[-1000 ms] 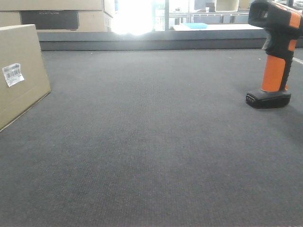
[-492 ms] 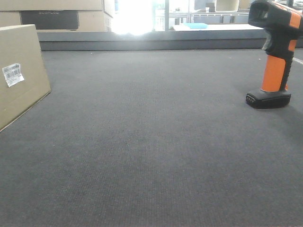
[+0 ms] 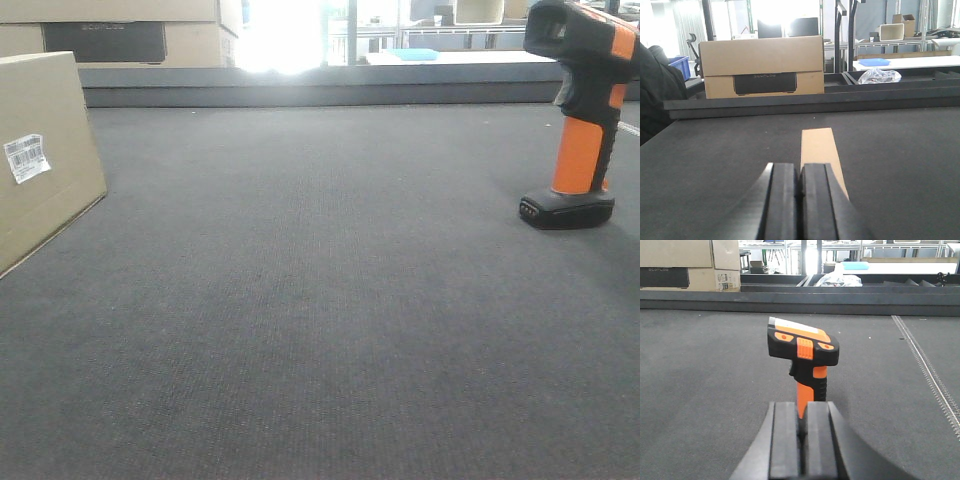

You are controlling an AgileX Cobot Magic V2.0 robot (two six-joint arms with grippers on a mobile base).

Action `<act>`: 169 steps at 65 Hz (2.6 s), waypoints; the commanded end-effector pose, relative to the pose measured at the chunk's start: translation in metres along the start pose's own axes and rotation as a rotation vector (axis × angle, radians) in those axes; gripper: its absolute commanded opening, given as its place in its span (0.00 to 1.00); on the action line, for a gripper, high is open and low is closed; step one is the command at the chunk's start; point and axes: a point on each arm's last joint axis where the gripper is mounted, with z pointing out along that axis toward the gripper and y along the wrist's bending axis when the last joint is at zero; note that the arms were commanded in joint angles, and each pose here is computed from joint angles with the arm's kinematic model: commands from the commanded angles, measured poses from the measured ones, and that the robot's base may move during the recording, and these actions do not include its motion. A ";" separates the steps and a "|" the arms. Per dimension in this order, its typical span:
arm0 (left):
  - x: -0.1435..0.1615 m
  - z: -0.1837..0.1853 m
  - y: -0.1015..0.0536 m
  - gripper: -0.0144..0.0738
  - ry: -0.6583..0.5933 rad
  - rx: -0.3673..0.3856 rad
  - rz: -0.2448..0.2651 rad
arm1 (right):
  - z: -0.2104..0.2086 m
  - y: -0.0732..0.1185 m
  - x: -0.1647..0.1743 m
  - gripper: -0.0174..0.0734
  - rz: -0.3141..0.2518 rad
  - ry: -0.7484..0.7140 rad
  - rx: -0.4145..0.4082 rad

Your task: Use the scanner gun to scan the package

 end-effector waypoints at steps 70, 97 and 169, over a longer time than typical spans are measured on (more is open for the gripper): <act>0.094 -0.030 -0.008 0.04 0.013 -0.003 -0.016 | -0.001 -0.001 -0.003 0.03 -0.017 -0.031 0.008; 0.094 -0.030 -0.008 0.04 0.013 -0.003 -0.016 | -0.001 -0.001 -0.003 0.03 -0.017 -0.031 0.008; 0.094 -0.030 -0.008 0.04 0.013 -0.003 -0.016 | -0.024 -0.010 0.075 0.03 0.023 -0.091 0.086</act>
